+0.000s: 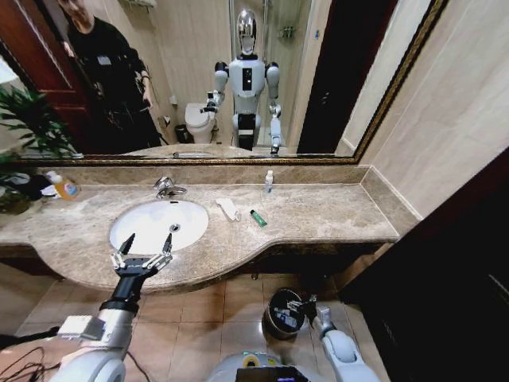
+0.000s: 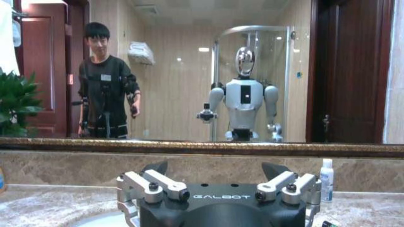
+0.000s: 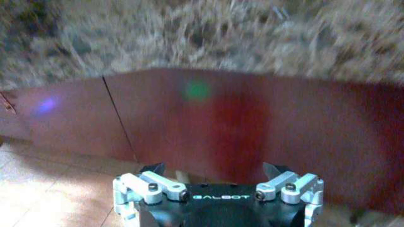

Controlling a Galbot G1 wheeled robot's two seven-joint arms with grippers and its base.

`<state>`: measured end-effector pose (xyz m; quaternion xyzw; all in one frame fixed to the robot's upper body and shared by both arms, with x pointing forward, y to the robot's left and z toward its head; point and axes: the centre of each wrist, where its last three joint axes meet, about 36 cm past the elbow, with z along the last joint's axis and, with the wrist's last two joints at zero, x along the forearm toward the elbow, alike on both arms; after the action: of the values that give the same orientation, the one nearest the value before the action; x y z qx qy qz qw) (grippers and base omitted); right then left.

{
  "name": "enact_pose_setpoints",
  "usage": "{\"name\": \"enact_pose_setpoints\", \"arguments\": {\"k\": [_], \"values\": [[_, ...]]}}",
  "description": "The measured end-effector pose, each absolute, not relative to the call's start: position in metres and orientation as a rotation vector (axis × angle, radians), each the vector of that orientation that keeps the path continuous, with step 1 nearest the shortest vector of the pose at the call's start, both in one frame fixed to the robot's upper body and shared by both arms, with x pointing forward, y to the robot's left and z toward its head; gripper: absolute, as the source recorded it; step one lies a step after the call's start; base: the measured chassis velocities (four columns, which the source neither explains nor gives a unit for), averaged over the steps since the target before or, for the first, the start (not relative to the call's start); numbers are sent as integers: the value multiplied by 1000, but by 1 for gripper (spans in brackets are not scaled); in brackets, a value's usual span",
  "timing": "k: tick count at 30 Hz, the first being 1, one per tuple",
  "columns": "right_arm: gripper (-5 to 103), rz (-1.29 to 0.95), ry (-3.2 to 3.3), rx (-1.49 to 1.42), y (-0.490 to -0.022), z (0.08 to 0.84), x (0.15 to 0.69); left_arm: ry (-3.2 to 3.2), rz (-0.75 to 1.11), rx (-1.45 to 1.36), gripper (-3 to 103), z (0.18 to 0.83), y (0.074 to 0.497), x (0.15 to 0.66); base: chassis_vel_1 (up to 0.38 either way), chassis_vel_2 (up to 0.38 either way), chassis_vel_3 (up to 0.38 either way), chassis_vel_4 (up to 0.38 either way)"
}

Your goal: Pick up the trash from the sink and place it in the trash bin.

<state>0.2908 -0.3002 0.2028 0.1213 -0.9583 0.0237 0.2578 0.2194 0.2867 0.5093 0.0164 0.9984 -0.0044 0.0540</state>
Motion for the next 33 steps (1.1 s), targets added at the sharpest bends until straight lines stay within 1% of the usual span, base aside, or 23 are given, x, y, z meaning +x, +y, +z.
{"name": "enact_pose_setpoints", "arguments": {"k": [2,7,12,13,15,17,19,21,23,26,27,29,33], "values": [[100,107,-2622,374,-320,218,283,3033,-13,50,100,509,287,219,0,0,0,0],[100,146,-2685,397,-340,239,274,3033,-13,50,100,509,287,219,0,0,0,0],[100,50,-2842,390,-355,300,270,3033,-13,50,100,509,287,219,0,0,0,0],[100,47,-2890,433,-361,326,273,3033,-13,50,100,509,287,219,0,0,0,0],[100,46,-2905,452,-363,336,274,3033,-13,50,100,509,287,219,0,0,0,0],[100,5,-2937,547,-367,381,281,3033,-13,50,100,509,287,219,0,0,0,0],[100,-10,-2939,575,-368,393,284,3033,-13,50,100,509,287,219,0,0,0,0],[100,-42,-2956,689,-367,436,303,3033,-13,50,100,509,287,219,0,0,0,0],[100,-47,-2959,705,-366,442,307,3033,-13,50,100,509,287,219,0,0,0,0],[100,-45,-2963,791,-354,470,348,3033,-13,50,100,509,287,219,0,0,0,0],[100,-45,-2963,791,-354,470,348,3033,-13,50,100,509,287,219,0,0,0,0],[100,-1,-2930,840,-353,478,372,3033,-13,50,100,509,287,219,0,0,0,0],[100,60,-2896,859,-358,479,396,3033,-13,50,100,509,287,219,0,0,0,0]]}}
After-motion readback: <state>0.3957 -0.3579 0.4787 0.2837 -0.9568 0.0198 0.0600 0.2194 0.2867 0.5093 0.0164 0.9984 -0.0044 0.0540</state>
